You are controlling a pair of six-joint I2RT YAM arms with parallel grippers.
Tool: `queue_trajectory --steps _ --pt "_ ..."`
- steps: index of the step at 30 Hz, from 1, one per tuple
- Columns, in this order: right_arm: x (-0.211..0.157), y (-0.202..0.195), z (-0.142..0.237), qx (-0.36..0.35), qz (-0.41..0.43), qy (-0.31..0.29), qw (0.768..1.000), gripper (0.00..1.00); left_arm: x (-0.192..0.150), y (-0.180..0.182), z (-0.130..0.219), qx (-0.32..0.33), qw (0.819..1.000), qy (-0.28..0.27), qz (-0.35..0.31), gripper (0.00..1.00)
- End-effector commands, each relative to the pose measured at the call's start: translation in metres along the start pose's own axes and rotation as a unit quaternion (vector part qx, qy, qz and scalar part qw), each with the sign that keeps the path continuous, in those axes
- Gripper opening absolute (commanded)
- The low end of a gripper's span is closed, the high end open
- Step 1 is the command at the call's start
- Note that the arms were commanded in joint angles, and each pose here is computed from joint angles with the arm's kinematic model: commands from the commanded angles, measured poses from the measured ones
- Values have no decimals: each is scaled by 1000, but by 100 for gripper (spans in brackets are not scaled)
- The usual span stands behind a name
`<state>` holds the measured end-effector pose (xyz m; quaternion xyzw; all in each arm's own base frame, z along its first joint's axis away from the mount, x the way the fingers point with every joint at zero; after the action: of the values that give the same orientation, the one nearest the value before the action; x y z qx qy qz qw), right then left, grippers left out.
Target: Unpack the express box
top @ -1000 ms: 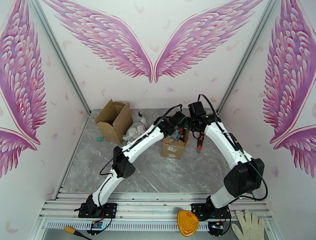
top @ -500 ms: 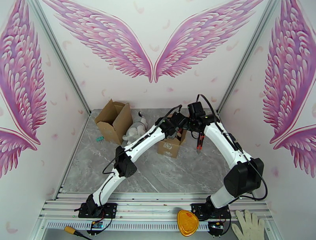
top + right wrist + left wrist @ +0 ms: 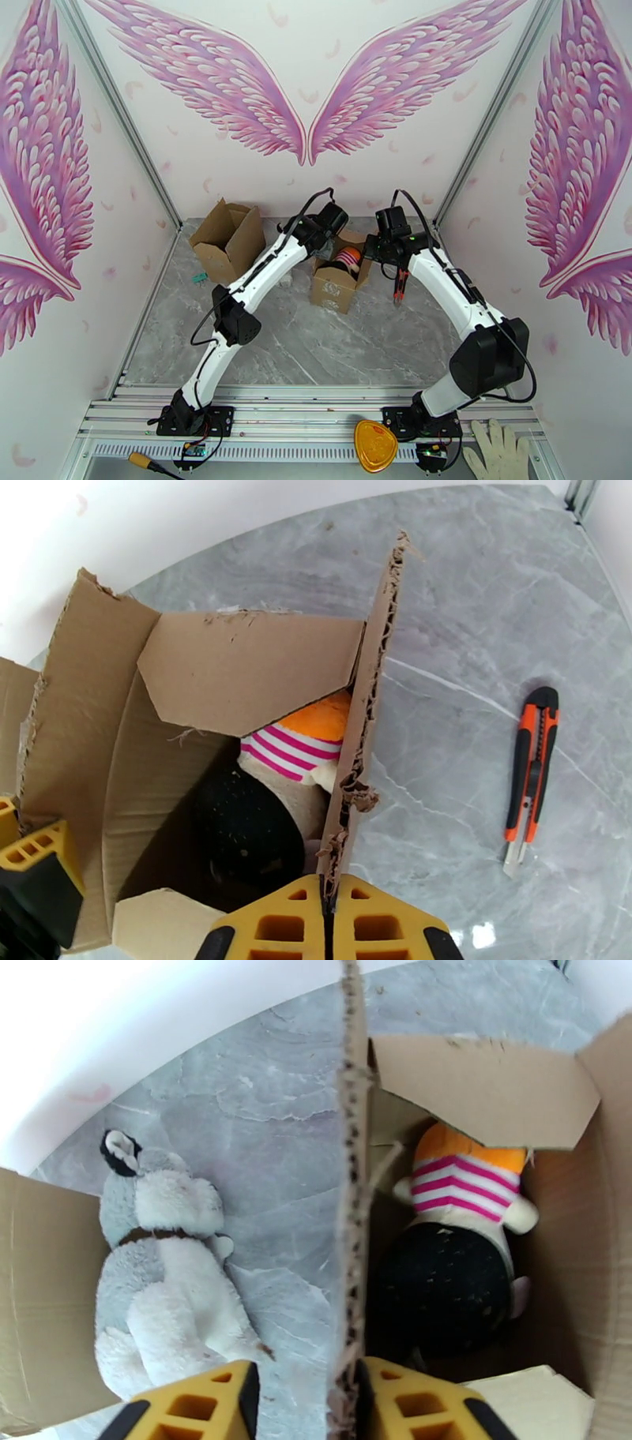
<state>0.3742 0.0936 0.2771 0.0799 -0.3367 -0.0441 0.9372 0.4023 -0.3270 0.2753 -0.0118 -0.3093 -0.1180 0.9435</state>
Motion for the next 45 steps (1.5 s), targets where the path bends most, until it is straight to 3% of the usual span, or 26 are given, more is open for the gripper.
queue_trajectory --steps 1,14,17,23,28,32,35,39,45 --pt "-16 -7 -6 -4 17 16 1000 0 11 24 22 -41 999 0 32 31" --pt "-35 -25 -17 54 -3 -72 996 1 12 53 2 -122 988 33 92 8" --pt "-42 -30 -25 87 -16 -82 993 8 13 56 1 -149 983 33 103 7" --pt "-51 -36 -42 117 -25 -77 990 10 14 61 -2 -190 975 37 111 5" --pt "-42 -36 -33 114 -2 -69 991 22 16 59 5 -206 972 34 109 3" --pt "-23 -35 -10 87 44 -63 993 50 24 56 18 -214 971 14 107 0" --pt "-7 -37 13 50 71 -59 994 59 29 55 28 -208 973 -4 103 0" --pt "23 -28 57 56 69 -115 989 59 33 53 38 -179 979 -32 88 0" --pt "55 5 81 105 44 -126 985 43 37 38 52 -136 986 -82 56 0"
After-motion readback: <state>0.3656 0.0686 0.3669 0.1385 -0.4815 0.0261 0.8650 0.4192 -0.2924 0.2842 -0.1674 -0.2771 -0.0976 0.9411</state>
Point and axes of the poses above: each hand's point on the last joint's axis, 136 mm out from that joint toward the fingers, its own z axis back along the fingers, its own y axis along the line the jaws close on, x = y × z, the point moved 7 cm from there along z, back along the fingers, and after that the axes turned 8 degrees about z, right-handed, at the moved point
